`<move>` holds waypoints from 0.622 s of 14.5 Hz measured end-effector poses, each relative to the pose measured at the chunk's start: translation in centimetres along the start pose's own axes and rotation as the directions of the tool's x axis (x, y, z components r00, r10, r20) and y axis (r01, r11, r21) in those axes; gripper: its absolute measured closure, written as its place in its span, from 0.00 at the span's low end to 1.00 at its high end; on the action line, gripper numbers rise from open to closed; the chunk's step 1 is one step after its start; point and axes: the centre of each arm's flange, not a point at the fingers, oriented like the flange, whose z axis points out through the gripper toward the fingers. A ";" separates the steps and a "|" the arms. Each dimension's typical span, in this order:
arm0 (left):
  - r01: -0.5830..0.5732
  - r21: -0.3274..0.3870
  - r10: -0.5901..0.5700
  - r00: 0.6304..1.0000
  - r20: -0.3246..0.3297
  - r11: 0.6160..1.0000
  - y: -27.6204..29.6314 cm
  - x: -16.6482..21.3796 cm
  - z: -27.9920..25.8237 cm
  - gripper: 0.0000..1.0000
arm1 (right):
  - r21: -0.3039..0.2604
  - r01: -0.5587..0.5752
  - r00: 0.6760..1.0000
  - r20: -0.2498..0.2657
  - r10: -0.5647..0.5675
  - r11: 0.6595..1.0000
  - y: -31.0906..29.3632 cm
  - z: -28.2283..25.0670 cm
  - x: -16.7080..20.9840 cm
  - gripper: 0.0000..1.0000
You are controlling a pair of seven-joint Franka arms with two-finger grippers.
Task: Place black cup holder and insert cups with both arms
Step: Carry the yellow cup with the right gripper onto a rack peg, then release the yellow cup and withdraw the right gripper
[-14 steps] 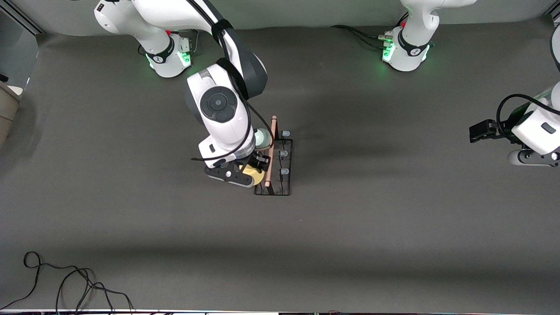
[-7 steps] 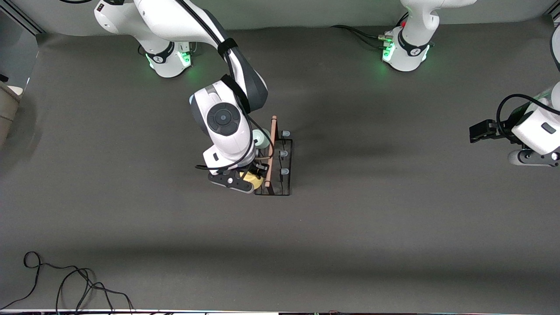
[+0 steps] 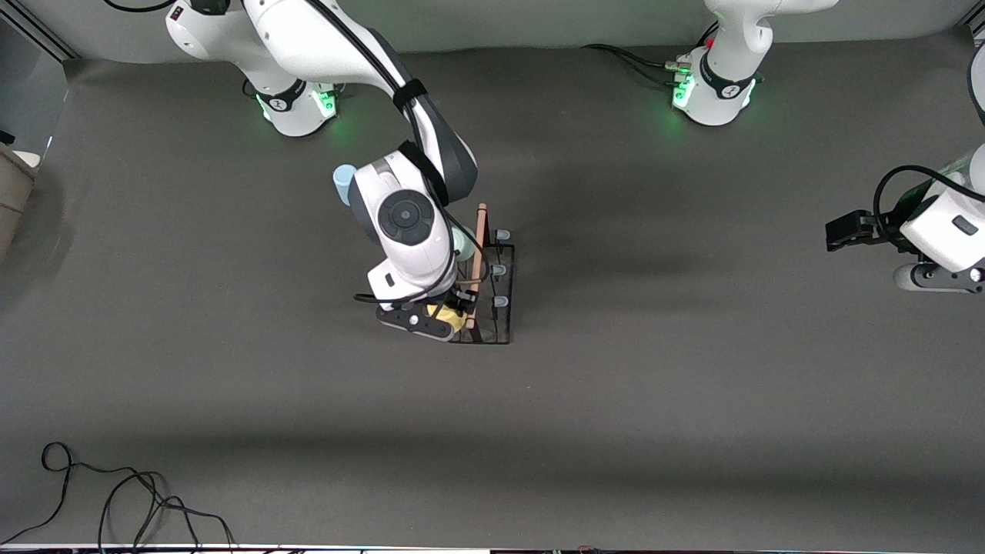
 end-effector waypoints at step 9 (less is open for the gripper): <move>0.001 -0.001 -0.001 1.000 0.000 1.000 0.1 0.0 0.0 0.00 | 0.039 0.003 0.998 0.060 -0.005 0.999 1.4 -13.3 -0.4 0.00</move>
